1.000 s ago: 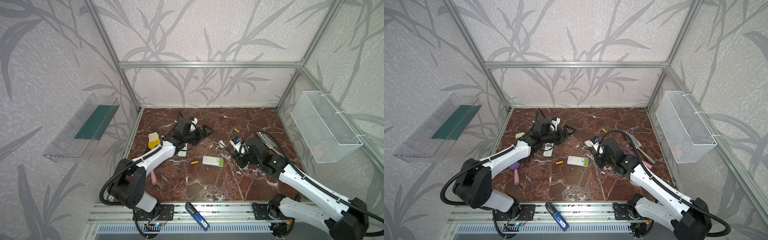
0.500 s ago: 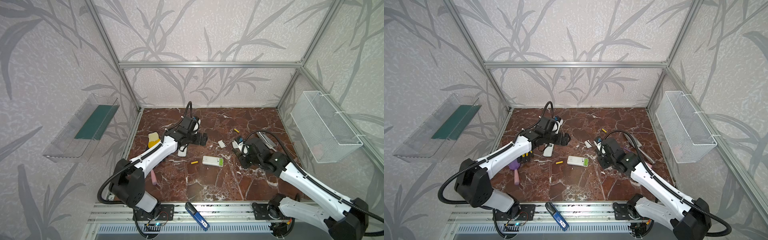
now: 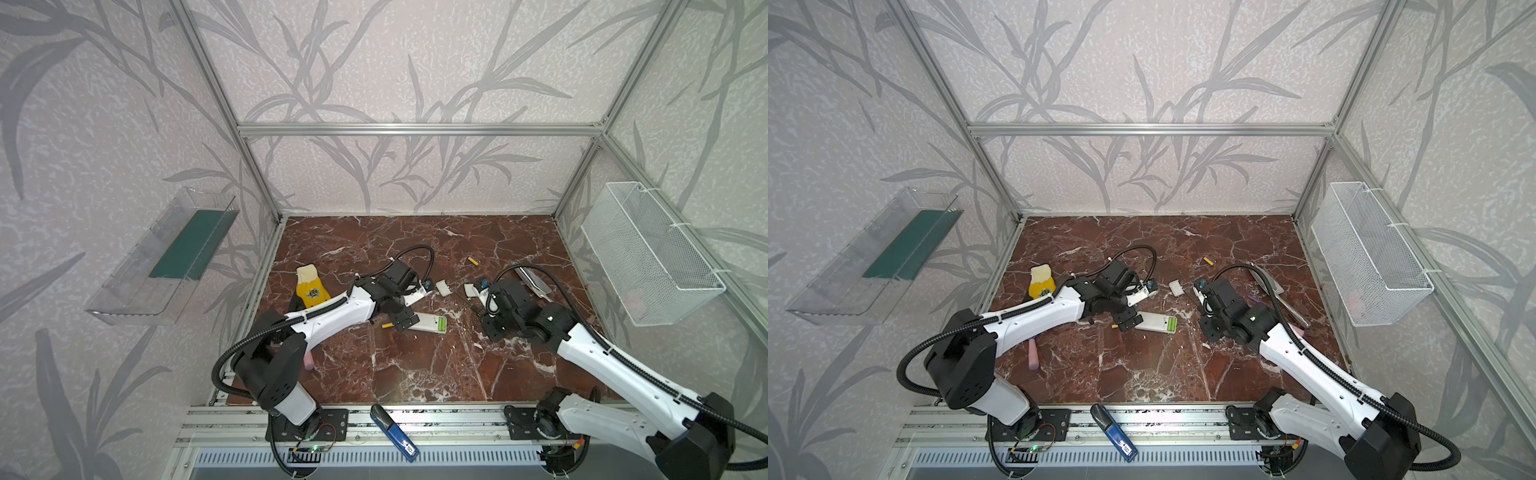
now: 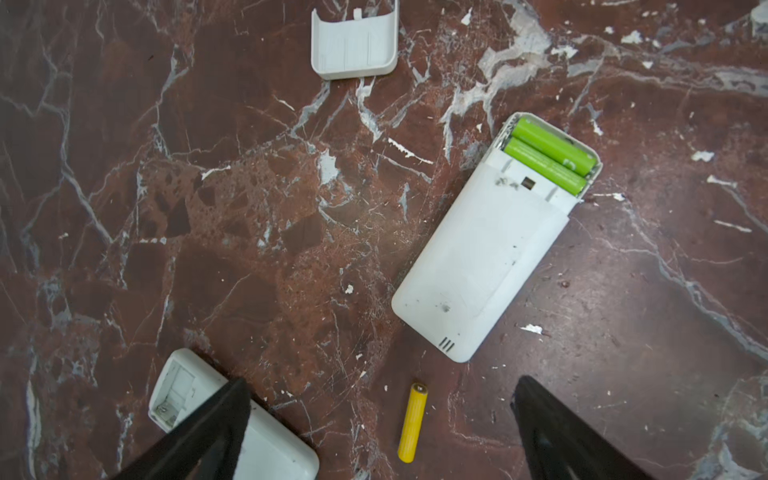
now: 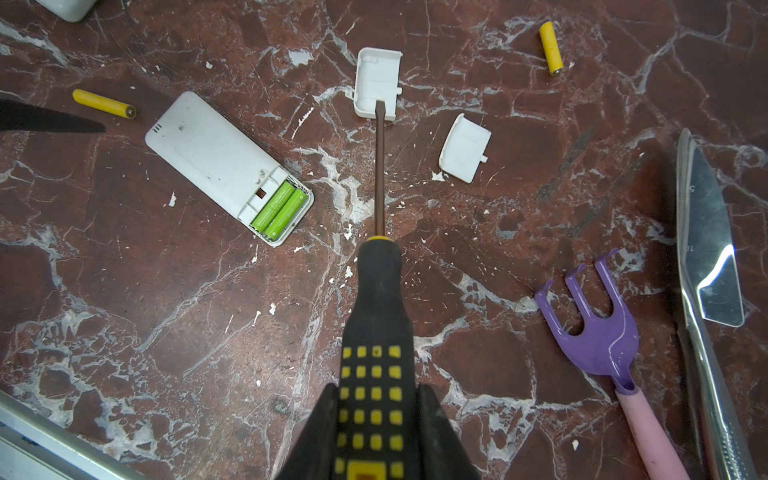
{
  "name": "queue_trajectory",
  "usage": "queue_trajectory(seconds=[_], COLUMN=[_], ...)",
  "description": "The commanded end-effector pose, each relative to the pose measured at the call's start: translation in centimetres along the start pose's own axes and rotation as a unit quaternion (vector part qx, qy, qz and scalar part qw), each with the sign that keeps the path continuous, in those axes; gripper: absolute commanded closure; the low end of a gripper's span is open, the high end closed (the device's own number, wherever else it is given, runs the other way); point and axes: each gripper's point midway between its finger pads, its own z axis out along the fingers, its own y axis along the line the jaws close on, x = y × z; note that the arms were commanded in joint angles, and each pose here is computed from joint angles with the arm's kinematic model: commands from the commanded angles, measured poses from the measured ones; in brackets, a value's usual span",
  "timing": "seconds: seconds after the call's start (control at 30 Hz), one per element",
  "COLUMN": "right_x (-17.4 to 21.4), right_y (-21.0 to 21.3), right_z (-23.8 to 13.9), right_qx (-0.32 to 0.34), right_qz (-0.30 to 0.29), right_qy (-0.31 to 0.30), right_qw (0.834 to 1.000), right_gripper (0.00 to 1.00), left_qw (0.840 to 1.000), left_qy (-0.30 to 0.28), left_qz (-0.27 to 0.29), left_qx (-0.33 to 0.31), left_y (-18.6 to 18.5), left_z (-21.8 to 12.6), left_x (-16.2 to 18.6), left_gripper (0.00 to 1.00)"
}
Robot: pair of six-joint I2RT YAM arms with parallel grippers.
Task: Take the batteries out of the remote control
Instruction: 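Grasp the display remote with the left gripper, battery end facing the screwdriver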
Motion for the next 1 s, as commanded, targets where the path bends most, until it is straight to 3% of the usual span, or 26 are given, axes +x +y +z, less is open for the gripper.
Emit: queue_trajectory(seconds=[0.0, 0.17, 0.4, 0.97], right_x=[0.1, 0.1, 0.2, 0.1], right_y=[-0.1, 0.1, 0.5, 0.3], right_z=[-0.2, -0.3, -0.2, -0.2], right_qx=[0.0, -0.006, -0.019, -0.016], right_qz=[0.012, 0.013, 0.018, 0.02], right_qy=[0.0, -0.001, -0.005, -0.007], right_qw=[1.0, 1.0, 1.0, 1.0], right_gripper=[1.0, 1.0, 1.0, 1.0], left_qw=[0.995, 0.983, 0.975, 0.978], left_qy=[-0.003, -0.008, -0.006, 0.033], left_qz=[0.098, 0.155, 0.171, 0.155], left_qx=[0.014, 0.096, 0.143, 0.134], left_y=[-1.0, -4.0, -5.4, -4.3], left_z=[-0.3, 0.3, 1.9, 6.3], left_x=[0.1, 0.6, 0.5, 0.3], left_gripper=[0.01, 0.04, 0.07, 0.17])
